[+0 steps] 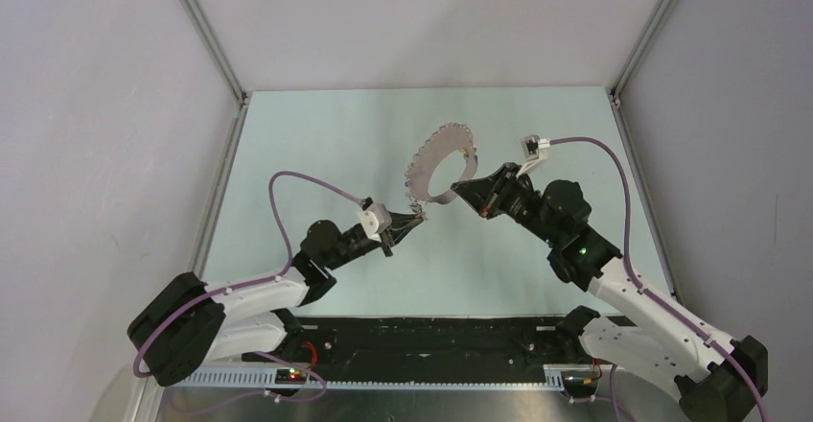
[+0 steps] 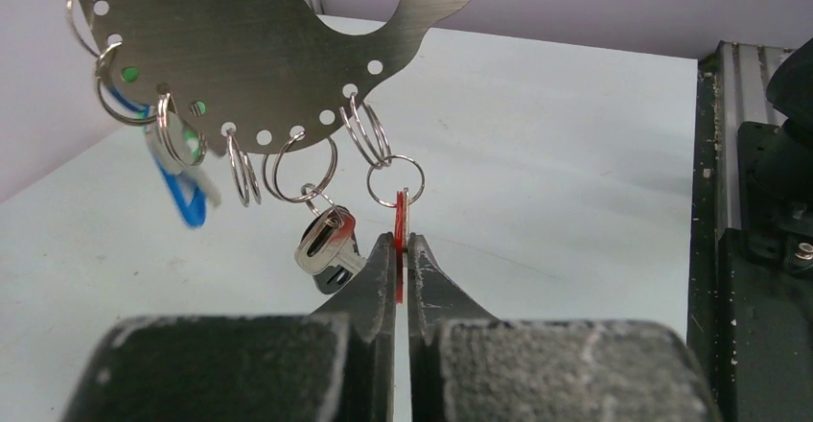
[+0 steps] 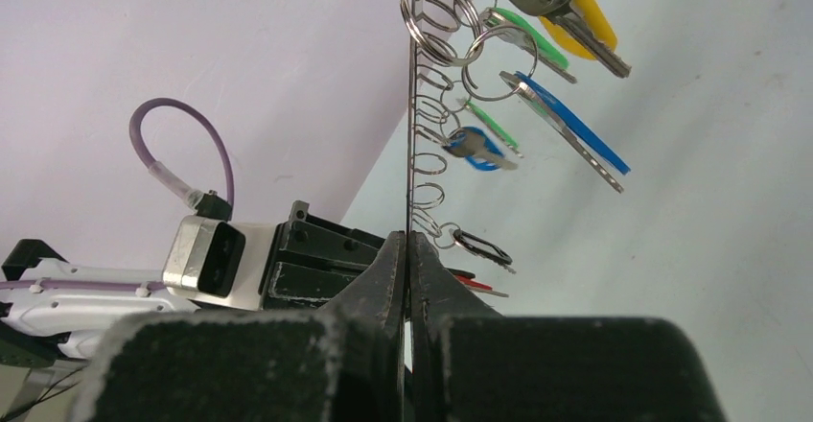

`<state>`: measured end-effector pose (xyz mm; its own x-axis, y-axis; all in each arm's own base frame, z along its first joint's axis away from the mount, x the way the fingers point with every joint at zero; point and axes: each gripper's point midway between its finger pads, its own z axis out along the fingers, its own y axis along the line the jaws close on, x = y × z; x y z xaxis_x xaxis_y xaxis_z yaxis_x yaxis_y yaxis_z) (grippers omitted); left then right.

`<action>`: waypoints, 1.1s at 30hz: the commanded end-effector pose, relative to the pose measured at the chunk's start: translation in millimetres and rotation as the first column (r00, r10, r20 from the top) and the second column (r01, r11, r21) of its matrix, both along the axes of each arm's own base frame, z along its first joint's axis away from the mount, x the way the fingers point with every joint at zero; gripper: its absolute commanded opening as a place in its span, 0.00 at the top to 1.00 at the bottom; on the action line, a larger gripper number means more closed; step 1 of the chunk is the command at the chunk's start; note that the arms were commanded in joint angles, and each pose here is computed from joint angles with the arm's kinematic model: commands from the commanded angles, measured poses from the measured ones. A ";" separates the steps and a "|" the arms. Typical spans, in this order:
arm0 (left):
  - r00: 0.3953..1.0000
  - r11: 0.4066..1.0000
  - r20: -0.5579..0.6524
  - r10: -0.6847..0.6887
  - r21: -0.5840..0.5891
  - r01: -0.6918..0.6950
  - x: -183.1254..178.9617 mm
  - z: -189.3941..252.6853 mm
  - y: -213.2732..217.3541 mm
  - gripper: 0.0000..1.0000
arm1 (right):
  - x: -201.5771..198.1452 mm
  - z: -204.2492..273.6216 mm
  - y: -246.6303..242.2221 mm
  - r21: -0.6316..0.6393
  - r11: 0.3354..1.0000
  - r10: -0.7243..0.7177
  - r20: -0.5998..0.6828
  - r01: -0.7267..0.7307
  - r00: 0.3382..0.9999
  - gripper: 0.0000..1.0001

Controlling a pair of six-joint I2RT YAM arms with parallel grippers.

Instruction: Remove the keys from the keyring

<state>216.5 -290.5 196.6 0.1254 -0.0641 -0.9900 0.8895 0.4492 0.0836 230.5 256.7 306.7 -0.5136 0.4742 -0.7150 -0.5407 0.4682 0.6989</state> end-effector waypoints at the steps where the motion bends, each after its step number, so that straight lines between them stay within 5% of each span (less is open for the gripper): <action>1: 0.999 0.999 0.048 -0.004 -0.041 0.006 2.9 24.2 -4.9 0.93 | -0.3 51.1 -8.6 0.080 0.996 -0.047 0.120 0.038 0.992 1.00; 7: 0.999 0.999 0.035 -0.009 -0.039 0.011 3.5 23.6 -6.9 0.73 | -3.0 53.2 -4.6 0.091 0.996 -0.022 0.122 0.011 0.992 1.00; 23: 1.000 1.000 0.019 0.011 -0.029 -0.010 7.7 20.5 -6.3 0.61 | -11.0 55.7 7.1 0.108 0.993 0.030 0.124 -0.044 0.992 1.00; 33: 1.000 1.000 0.025 0.011 -0.021 -0.010 8.5 20.1 -6.5 0.91 | -11.8 56.9 5.6 0.106 0.994 0.022 0.130 -0.036 0.991 1.00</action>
<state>218.9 -292.7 192.9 0.1014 -0.0441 -0.9939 0.8910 0.4484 0.0710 222.4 264.2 304.9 -0.5337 0.4566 -0.7118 -0.5490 0.4531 0.7023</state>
